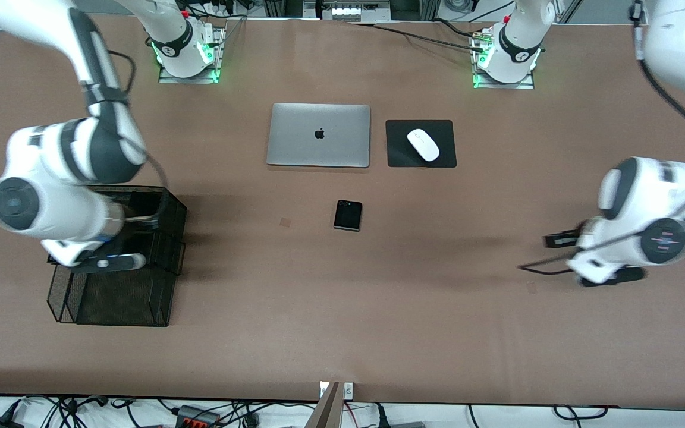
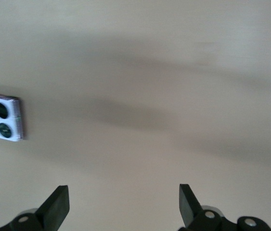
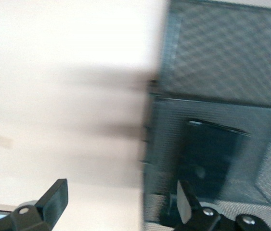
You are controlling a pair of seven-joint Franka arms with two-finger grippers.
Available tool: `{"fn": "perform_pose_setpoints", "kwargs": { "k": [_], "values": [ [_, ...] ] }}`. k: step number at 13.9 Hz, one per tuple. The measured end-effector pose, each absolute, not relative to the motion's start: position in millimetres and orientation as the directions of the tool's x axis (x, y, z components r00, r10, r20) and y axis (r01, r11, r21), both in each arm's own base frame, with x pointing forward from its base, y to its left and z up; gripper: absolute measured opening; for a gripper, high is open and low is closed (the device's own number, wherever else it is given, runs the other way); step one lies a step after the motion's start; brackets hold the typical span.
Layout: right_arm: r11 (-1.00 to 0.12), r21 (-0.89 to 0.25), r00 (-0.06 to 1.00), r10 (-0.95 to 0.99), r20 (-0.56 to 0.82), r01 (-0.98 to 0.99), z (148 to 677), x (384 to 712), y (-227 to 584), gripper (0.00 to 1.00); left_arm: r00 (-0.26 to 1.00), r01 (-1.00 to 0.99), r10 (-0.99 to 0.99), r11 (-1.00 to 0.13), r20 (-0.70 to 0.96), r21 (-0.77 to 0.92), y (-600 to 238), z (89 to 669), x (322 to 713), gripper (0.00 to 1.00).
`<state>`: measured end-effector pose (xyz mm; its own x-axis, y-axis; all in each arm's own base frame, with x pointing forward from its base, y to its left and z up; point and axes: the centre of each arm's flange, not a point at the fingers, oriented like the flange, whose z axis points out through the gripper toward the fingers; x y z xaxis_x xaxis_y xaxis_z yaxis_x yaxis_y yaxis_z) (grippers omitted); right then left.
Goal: Place phones with both arms
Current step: 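Grasp the black flip phone with the right gripper while the left grasps the white phone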
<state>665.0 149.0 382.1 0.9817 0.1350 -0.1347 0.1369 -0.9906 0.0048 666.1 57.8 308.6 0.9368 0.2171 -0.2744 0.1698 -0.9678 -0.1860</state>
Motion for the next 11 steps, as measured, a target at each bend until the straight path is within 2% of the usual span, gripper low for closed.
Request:
{"fn": "perform_pose_setpoints", "kwargs": {
  "k": [4, 7, 11],
  "values": [
    [-0.992, -0.042, 0.99, 0.125, -0.061, 0.123, 352, 635, 295, 1.0, 0.961, 0.098, 0.126, -0.988, -0.245, -0.122, 184, 278, 656, 1.0],
    [-0.998, -0.057, 1.0, 0.007, -0.012, 0.007, 308, 592, 402, 1.0, 0.972, 0.052, 0.07, -0.995, -0.225, -0.085, 255, 241, 637, 1.0],
    [-0.993, -0.061, 0.995, -0.104, -0.004, -0.105, 251, 542, 478, 1.0, 0.99, -0.02, -0.015, -0.999, -0.141, -0.035, 306, 202, 612, 1.0]
  ]
}}
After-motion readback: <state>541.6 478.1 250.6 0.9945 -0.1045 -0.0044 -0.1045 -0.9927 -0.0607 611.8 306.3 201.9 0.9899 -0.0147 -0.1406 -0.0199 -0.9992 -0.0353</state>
